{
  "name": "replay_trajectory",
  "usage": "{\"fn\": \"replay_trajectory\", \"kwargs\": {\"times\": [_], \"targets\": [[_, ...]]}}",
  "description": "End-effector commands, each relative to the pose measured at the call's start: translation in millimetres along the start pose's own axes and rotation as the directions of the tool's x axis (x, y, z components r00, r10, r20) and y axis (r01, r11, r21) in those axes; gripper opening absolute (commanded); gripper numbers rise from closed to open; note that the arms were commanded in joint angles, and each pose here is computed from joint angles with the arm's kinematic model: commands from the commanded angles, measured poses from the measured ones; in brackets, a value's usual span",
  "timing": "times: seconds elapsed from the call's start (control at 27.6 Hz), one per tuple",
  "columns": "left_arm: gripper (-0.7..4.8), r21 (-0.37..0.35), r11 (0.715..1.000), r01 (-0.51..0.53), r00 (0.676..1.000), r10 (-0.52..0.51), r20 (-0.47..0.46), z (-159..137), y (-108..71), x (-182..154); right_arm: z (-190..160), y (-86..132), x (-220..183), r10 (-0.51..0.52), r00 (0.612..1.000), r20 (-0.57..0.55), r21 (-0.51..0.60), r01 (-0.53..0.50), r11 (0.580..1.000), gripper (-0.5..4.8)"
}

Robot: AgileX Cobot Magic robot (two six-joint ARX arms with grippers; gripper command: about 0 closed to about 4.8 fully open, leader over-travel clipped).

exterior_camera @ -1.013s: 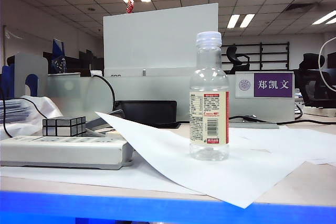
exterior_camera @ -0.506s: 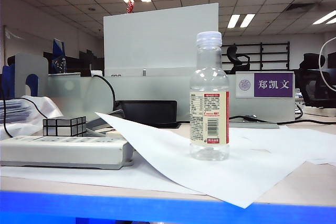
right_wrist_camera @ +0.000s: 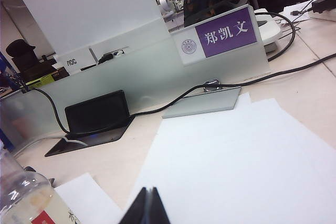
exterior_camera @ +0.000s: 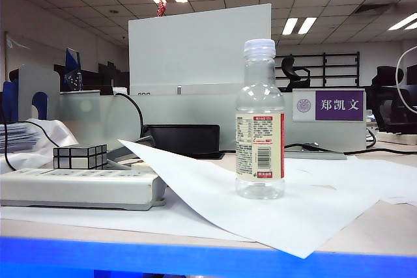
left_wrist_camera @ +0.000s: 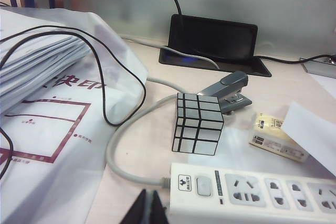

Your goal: Press the button on the power strip.

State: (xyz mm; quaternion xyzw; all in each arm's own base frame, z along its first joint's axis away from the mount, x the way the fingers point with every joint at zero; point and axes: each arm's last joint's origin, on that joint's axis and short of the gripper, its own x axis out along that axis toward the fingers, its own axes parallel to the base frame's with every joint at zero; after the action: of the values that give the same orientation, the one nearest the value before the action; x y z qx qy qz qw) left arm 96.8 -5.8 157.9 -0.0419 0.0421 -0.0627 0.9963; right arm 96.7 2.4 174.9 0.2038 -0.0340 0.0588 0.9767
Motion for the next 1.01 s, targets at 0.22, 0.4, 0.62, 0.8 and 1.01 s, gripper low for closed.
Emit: {"fn": "replay_trajectory", "kwargs": {"times": [0.22, 0.4, 0.62, 0.8, 1.01], "targets": [[-0.04, 0.004, 1.0, 0.002, 1.0, -0.002, 0.02, 2.2, 0.0, -0.2, -5.9, -2.7, -0.3, -0.032, 0.998, -0.061, -0.403, 0.004, 0.915, 0.03], [-0.04, 0.004, 1.0, 0.002, 1.0, -0.002, 0.02, 2.2, 0.0, -0.2, -12.4, -11.8, -1.7, -0.177, 0.98, -0.094, -0.453, 0.116, 0.884, 0.03], [-0.04, 0.004, 1.0, 0.002, 1.0, -0.002, 0.02, 2.2, 0.0, -0.2, -10.6, -15.9, -2.4, -0.238, 0.969, -0.067, -0.43, 0.187, 0.883, 0.03], [-0.04, 0.004, 1.0, 0.003, 1.0, -0.003, 0.02, 2.3, -0.1, -0.3, -10.5, -16.3, -2.5, -0.251, 0.966, -0.062, -0.412, 0.204, 0.888, 0.03], [-0.04, 0.004, 1.0, 0.003, 1.0, -0.003, 0.02, 2.2, 0.0, -0.2, -10.6, -16.3, -2.5, -0.25, 0.966, -0.064, -0.412, 0.202, 0.888, 0.03]]}}
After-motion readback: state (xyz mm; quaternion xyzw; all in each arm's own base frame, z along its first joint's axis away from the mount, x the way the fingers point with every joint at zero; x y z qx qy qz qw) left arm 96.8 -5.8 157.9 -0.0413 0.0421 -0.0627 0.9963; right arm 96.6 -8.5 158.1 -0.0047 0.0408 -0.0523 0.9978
